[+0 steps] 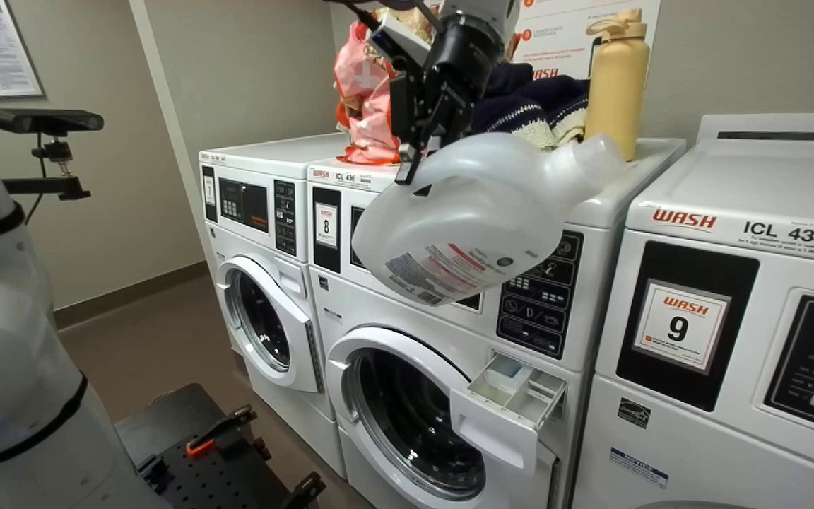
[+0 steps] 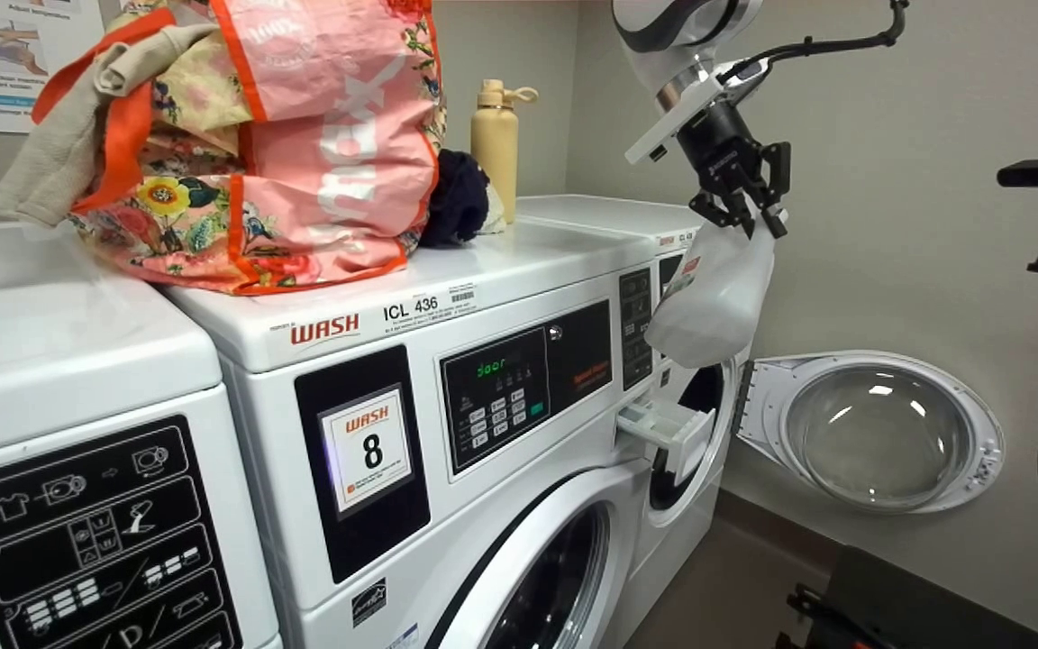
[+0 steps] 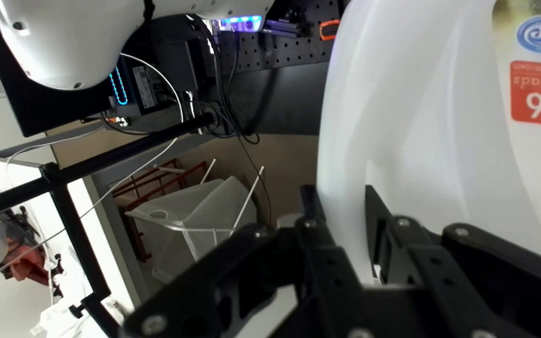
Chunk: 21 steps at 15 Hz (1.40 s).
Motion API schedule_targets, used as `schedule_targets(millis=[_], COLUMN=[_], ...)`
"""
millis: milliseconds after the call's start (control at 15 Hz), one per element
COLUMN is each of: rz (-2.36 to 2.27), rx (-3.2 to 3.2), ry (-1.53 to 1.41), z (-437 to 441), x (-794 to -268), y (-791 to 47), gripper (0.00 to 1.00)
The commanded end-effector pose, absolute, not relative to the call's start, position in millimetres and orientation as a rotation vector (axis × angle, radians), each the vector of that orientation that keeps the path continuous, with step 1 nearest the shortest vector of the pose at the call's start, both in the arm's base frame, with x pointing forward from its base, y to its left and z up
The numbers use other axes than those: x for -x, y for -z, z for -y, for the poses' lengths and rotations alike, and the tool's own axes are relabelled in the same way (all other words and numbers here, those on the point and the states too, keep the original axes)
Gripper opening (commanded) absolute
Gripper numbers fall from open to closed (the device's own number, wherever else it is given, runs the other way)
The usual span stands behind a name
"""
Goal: Pour some detergent into the open washing machine drawer
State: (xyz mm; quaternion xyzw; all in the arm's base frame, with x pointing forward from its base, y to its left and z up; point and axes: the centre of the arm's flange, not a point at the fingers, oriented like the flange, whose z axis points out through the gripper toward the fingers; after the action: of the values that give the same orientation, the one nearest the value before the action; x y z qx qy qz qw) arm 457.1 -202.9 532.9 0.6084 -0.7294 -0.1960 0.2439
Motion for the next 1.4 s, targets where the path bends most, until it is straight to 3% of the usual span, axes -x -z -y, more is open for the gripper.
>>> schedule_targets(millis=[0,800,1333], rz=[2.048,2.032,1.975], rx=[-1.629,-1.661,-1.664], ry=[0.347,-0.152,-0.368], z=[182,146,139], x=[-434,-464,-516], y=[-591,-710,-731], gripper=[0.06,0.06,0.06])
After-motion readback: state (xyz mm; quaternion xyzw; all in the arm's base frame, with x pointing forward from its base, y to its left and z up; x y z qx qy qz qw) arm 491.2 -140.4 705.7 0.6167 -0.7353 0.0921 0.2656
